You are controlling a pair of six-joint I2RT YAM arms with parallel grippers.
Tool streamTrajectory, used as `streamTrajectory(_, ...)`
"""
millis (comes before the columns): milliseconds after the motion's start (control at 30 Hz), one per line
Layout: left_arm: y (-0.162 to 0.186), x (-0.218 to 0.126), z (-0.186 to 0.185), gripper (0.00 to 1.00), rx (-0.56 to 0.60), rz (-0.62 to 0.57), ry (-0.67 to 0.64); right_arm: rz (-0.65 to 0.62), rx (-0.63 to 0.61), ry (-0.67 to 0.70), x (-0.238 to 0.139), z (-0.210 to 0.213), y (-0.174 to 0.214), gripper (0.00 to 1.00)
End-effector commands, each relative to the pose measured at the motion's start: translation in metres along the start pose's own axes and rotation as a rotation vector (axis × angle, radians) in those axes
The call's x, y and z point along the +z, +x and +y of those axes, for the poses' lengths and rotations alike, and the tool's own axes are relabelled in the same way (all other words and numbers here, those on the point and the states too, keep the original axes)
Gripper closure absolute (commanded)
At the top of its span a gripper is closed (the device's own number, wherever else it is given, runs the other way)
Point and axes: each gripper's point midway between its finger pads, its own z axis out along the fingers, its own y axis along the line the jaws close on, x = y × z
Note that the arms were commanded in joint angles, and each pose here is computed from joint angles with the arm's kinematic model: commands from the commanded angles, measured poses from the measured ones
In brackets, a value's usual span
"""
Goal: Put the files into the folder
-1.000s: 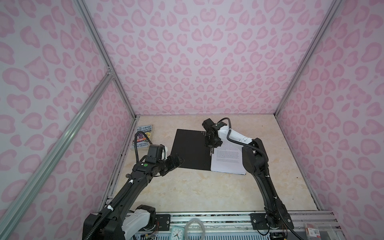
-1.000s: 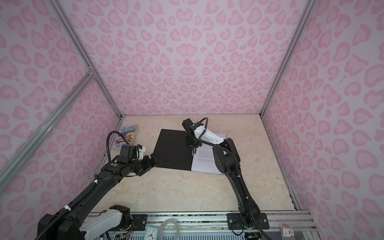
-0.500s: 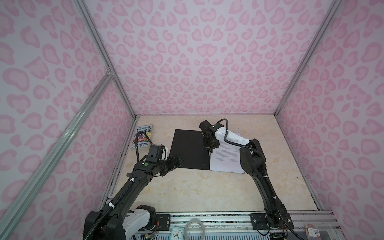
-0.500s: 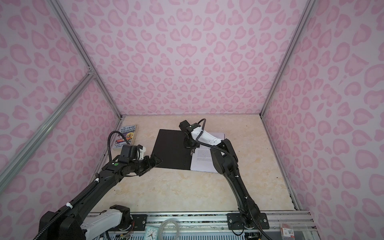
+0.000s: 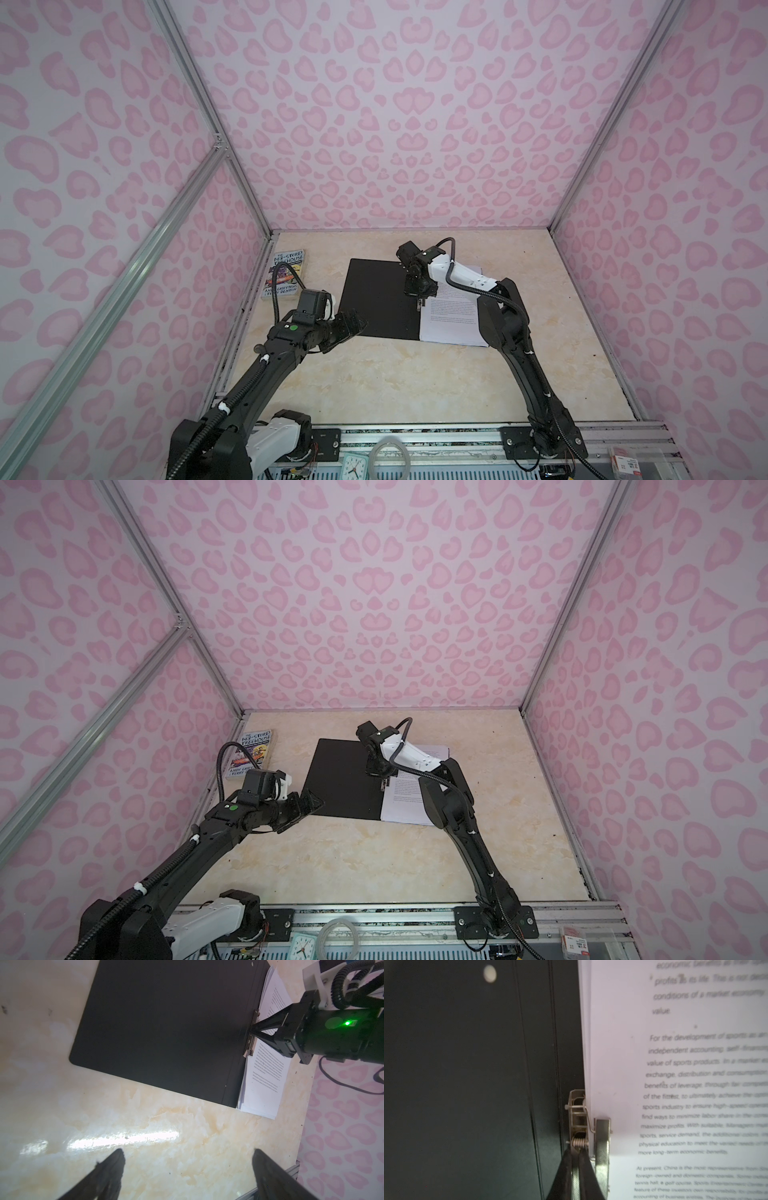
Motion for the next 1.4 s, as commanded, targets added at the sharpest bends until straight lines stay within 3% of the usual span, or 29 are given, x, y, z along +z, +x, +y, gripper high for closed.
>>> streamTrajectory(0, -0.005, -0.002, 0.007, 0.03, 0.004, -0.020, -0.052, 0.064, 0.026, 0.052, 0.022, -0.009, 0.017, 0.89)
streamTrajectory(200, -0.010, -0.002, 0.027, 0.03, -0.051, -0.033, -0.120, 0.055, 0.036, 0.049, 0.019, -0.012, 0.016, 0.95)
streamTrajectory(533, -0.018, -0.005, 0.049, 0.03, -0.094, -0.042, -0.138, 0.048, 0.081, -0.087, -0.017, -0.019, -0.004, 1.00)
streamTrajectory(700, -0.025, -0.005, 0.055, 0.03, -0.126, -0.048, -0.116, 0.053, 0.102, -0.195, -0.041, -0.018, -0.012, 1.00)
streamTrajectory(1067, -0.049, 0.025, 0.041, 0.03, -0.183, -0.010, 0.062, 0.105, 0.126, -0.351, -0.066, -0.015, -0.007, 1.00)
streamTrajectory(1367, -0.060, 0.052, 0.050, 0.03, -0.212, 0.018, 0.070, 0.123, 0.153, -0.407, -0.073, -0.021, -0.004, 1.00)
